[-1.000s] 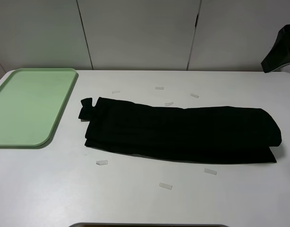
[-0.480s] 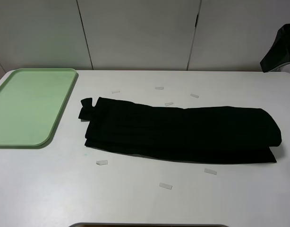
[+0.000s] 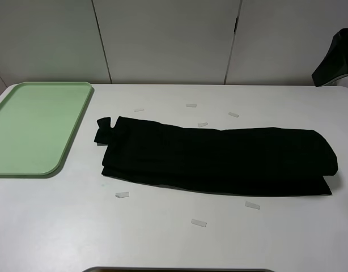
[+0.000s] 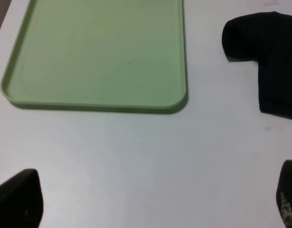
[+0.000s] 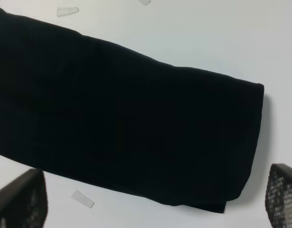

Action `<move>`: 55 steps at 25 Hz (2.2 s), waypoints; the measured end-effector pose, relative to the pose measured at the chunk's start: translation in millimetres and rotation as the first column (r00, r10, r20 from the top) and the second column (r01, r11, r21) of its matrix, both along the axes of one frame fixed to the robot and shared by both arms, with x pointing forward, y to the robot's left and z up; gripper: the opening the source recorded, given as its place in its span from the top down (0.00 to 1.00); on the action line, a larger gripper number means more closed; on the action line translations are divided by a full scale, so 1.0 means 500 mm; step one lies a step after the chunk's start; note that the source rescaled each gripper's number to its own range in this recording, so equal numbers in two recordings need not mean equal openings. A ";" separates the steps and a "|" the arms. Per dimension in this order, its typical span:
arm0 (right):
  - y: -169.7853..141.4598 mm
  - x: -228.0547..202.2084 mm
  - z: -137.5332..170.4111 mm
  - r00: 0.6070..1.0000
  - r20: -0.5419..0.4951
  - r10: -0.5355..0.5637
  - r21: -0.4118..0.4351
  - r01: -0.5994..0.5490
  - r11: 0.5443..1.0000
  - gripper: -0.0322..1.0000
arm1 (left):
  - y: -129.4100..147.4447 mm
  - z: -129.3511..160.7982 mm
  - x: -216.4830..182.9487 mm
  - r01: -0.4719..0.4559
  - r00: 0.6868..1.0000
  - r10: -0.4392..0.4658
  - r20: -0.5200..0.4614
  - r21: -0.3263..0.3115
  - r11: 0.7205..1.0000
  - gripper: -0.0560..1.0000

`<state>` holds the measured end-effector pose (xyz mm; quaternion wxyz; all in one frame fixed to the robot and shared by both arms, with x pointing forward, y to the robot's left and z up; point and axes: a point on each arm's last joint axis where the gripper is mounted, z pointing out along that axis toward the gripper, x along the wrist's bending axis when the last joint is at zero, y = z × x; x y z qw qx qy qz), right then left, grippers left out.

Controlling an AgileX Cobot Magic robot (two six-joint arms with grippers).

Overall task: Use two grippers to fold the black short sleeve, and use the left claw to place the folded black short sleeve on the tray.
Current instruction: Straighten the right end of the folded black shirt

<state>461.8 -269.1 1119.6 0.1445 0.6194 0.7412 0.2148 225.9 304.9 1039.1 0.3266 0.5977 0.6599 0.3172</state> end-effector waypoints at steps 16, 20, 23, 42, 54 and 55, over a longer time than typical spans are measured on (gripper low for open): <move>-0.004 0.026 -0.029 0.997 -0.063 -0.038 -0.030 0.037 0.999 0.00 | 0.000 0.000 0.000 -0.003 1.000 0.003 0.000 0.000 1.000 0.02; -0.015 0.073 -0.085 0.984 -0.158 -0.081 -0.094 0.066 0.993 0.00 | 0.000 0.000 0.000 -0.003 1.000 0.003 0.000 0.000 1.000 0.02; -0.046 0.111 -0.135 0.964 -0.225 -0.143 -0.113 0.120 0.986 0.00 | 0.000 0.000 0.000 -0.003 1.000 0.003 0.000 0.000 1.000 0.02; -0.186 0.208 -0.415 0.841 -0.494 -0.220 -0.118 0.186 0.975 0.00 | 0.000 0.000 0.000 -0.003 1.000 0.003 0.000 0.000 1.000 0.02; -0.173 0.210 -0.503 0.837 -0.529 -0.142 -0.044 0.139 0.989 0.00 | 0.000 0.000 0.000 -0.003 1.000 0.003 0.001 0.000 1.000 0.02; -0.173 0.207 -0.506 0.840 -0.523 -0.142 -0.046 0.139 0.989 0.00 | 0.000 0.000 0.000 -0.003 1.000 0.003 0.001 0.000 1.000 0.02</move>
